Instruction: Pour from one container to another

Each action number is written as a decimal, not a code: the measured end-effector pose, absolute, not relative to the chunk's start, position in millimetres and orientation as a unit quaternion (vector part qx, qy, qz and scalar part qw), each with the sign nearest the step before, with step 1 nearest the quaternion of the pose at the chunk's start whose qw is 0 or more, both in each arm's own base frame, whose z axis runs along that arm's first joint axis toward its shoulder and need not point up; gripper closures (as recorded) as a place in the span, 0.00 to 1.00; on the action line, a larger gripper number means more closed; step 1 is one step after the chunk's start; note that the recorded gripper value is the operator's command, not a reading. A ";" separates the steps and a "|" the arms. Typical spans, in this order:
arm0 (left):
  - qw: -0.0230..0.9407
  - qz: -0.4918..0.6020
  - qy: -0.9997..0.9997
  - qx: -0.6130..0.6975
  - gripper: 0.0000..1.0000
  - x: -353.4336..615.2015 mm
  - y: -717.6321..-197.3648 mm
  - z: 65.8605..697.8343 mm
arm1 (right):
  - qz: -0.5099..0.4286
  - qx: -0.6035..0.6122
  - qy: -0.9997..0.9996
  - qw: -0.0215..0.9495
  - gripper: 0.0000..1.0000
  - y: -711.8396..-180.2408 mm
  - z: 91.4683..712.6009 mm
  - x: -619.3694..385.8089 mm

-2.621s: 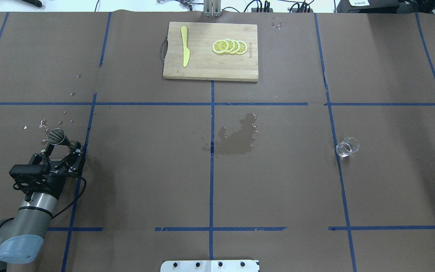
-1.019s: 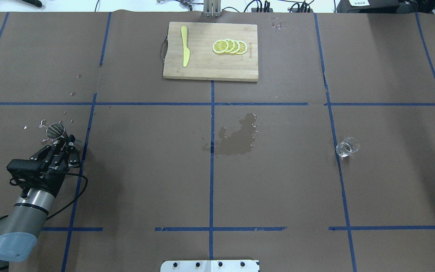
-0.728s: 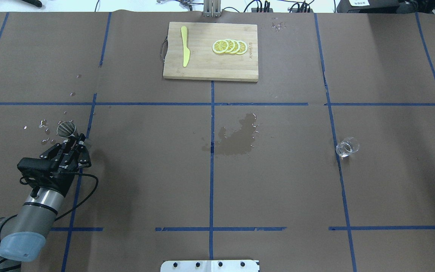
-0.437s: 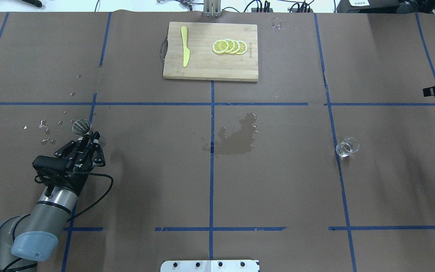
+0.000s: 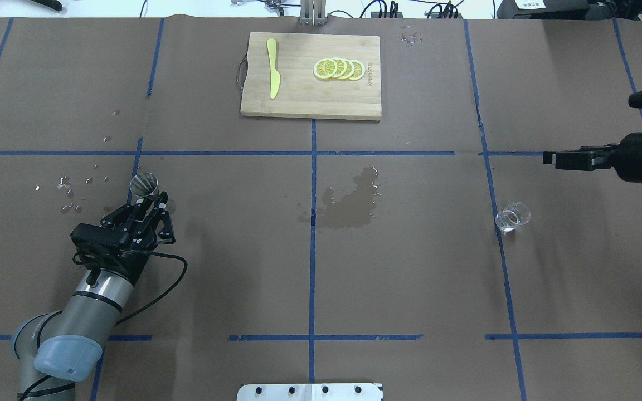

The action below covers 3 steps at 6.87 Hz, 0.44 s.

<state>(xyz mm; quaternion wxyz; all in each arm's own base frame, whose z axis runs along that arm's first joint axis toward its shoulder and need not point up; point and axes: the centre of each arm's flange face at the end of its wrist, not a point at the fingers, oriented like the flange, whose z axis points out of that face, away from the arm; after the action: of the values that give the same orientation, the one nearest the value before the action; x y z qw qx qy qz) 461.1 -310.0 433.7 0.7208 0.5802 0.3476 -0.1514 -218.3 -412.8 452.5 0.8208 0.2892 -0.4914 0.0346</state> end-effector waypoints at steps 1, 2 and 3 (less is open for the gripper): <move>0.721 -0.151 0.346 0.582 1.00 460.2 -313.1 432.3 | 0.055 0.319 -0.489 0.810 0.00 -389.1 438.9 -252.3; 0.720 -0.152 0.345 0.583 1.00 459.2 -314.6 431.4 | 0.074 0.355 -0.474 0.802 0.00 -365.6 431.3 -283.4; 0.719 -0.153 0.346 0.583 1.00 458.9 -315.2 430.2 | 0.090 0.396 -0.448 0.796 0.00 -337.8 432.0 -310.7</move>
<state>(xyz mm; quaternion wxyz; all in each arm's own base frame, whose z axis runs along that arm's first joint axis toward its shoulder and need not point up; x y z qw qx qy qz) 458.9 -315.2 430.2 0.7193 0.5828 0.3459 -0.1527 -310.7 -337.8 432.0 0.7965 0.3963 -0.4477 0.0900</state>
